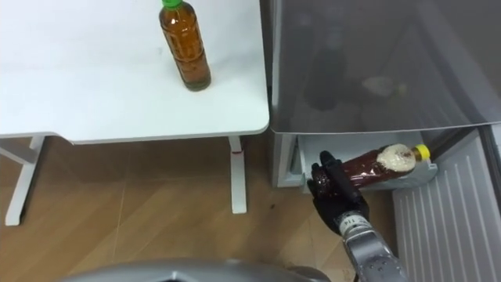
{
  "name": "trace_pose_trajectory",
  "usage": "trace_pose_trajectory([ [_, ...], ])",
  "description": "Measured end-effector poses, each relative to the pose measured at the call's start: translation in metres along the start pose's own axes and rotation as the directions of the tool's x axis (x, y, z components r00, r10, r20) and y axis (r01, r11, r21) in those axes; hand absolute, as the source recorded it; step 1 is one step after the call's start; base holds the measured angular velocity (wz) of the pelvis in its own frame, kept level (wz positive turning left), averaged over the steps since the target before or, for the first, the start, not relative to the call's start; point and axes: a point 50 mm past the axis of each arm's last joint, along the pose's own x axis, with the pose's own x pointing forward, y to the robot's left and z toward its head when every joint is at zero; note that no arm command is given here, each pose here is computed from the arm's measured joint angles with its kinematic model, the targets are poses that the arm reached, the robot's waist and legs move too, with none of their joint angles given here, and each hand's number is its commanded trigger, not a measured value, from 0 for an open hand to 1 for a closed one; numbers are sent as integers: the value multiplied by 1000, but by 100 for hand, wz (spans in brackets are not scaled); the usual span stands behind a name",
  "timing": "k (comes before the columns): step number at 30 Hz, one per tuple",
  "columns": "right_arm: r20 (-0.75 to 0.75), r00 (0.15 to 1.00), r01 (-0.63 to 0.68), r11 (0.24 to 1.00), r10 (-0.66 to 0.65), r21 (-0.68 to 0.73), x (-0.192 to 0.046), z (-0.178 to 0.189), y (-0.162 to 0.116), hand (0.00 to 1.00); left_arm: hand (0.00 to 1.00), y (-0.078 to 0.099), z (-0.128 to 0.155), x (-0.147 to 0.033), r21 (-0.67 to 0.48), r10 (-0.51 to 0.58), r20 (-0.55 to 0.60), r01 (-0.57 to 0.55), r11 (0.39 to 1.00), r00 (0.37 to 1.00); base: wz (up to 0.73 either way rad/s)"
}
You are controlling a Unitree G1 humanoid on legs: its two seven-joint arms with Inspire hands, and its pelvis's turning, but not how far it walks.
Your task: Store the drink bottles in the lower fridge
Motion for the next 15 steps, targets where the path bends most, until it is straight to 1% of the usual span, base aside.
trace_pose_trajectory([
  [3,3,1000,24,1000,-24,10,1,-2,-5,100,0,2,-6,-1,35,5,-26,-4,999,1000,0],
  [9,22,999,23,998,-24,54,1,0,-3,100,0,3,-14,-2,126,13,-65,-4,992,998,1],
  [12,40,999,19,999,-21,51,4,3,1,100,0,3,-24,-5,164,15,-106,2,986,994,0],
  [15,52,999,14,999,-16,51,5,5,3,100,0,1,-36,-7,204,0,-155,32,978,988,4],
])
